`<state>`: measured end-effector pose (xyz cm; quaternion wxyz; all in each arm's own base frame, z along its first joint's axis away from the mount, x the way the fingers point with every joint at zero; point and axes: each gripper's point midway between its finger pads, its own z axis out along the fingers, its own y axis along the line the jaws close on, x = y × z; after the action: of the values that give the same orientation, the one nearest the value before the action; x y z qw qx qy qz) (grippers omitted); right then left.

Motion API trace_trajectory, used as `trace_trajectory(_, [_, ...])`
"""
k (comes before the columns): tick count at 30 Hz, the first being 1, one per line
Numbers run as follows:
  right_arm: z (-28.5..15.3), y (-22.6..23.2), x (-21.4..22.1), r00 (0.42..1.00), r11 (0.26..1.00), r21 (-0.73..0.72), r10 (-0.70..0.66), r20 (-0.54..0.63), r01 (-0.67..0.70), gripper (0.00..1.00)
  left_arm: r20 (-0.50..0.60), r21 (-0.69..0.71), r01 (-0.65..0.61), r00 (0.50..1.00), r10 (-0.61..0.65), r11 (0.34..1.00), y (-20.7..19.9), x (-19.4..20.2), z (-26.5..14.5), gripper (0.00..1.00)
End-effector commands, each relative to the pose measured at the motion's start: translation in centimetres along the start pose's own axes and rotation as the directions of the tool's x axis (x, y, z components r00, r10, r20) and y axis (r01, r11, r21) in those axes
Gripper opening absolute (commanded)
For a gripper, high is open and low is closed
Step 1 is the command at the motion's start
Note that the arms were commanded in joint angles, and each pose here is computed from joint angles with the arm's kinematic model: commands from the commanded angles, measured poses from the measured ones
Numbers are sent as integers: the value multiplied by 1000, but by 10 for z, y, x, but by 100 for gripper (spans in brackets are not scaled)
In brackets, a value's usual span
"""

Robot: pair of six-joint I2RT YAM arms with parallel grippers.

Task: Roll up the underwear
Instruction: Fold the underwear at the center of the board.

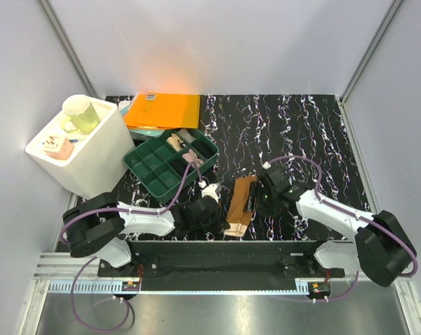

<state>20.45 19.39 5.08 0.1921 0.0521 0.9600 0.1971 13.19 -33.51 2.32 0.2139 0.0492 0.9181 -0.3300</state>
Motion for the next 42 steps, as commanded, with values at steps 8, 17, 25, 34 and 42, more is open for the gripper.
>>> trace_trajectory(8, [1, 27, 36, 987, 978, -131, 154, -50, -160, 69, -71, -61, -22, 997, 18, 998, 17, 18, 0, 0])
trace_trajectory(17, [9, 33, 46, 986, 976, -153, 146, -81, -157, 69, -71, -57, -25, 997, 21, 998, 15, 19, 0, 0])
trace_trajectory(25, [15, 18, 60, 983, 981, -103, 152, -104, -163, 33, -71, -53, -27, 997, 23, 998, 13, 19, -1, 0])
trace_trajectory(34, [29, 2, 68, 984, 990, -34, 129, -120, -134, 0, -50, -38, -6, 999, 4, 999, 11, 16, -10, 20])
trace_trajectory(42, [34, -10, 78, 983, 992, -15, 124, -138, -127, 0, 25, 11, 73, 997, -73, 997, 14, 2, -20, 57])
